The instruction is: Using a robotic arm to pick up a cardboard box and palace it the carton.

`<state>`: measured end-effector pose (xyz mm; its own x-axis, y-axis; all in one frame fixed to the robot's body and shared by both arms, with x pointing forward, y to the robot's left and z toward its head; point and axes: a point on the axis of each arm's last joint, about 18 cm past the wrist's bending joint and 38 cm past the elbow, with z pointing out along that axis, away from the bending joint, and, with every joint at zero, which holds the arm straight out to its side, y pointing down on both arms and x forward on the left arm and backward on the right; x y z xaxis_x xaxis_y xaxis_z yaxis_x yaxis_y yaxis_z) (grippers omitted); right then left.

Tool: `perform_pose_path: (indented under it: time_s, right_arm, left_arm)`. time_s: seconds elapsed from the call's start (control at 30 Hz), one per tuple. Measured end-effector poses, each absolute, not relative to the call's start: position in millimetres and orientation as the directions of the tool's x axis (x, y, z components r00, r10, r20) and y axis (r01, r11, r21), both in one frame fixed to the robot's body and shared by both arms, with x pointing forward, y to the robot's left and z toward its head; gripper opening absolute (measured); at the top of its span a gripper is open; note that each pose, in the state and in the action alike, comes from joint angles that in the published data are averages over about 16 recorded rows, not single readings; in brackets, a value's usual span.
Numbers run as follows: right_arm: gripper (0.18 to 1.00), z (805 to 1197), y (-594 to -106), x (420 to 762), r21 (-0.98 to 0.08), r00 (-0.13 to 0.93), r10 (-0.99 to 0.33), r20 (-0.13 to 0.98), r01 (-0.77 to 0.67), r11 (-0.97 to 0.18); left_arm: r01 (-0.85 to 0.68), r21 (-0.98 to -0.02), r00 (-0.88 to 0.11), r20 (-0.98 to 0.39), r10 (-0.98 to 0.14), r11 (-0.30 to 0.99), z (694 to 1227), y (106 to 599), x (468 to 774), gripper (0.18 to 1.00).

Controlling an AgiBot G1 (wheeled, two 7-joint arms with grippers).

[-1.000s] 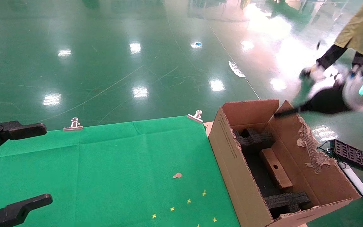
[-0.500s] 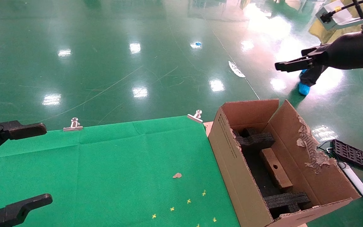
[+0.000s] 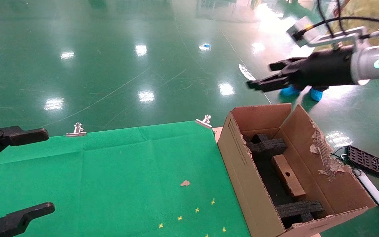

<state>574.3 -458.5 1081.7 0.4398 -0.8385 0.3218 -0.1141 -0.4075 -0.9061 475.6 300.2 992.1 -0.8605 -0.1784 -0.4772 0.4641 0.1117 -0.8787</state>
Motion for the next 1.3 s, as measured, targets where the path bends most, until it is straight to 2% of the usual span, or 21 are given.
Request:
perform_pose_path:
  time_s: [0.33,0.63,0.97,1.3]
  right_arm:
    - [1.0,1057.1,-403.4,572.4,-0.907,0.63,-0.706,0.323,-0.007,-0.421]
    - [1.0,1037.4,-362.7,559.6,-0.913,0.756,-0.564,0.331,0.105,-0.395]
    - [1.0,1019.0,-329.7,535.9,-0.916,0.84,-0.405,0.36,0.236,-0.323]
    - [1.0,1003.6,-309.6,505.0,-0.906,0.871,-0.266,0.414,0.364,-0.217]
  left_arm:
    - [0.464,-0.879,-0.861,-0.477,-0.178,0.112,992.1,300.2,475.6,1.001]
    - [0.464,-0.879,-0.861,-0.477,-0.178,0.112,992.1,300.2,475.6,1.001]
    - [0.464,-0.879,-0.861,-0.477,-0.178,0.112,992.1,300.3,475.6,1.001]
    - [0.464,-0.879,-0.861,-0.477,-0.178,0.112,992.1,300.3,475.6,1.001]
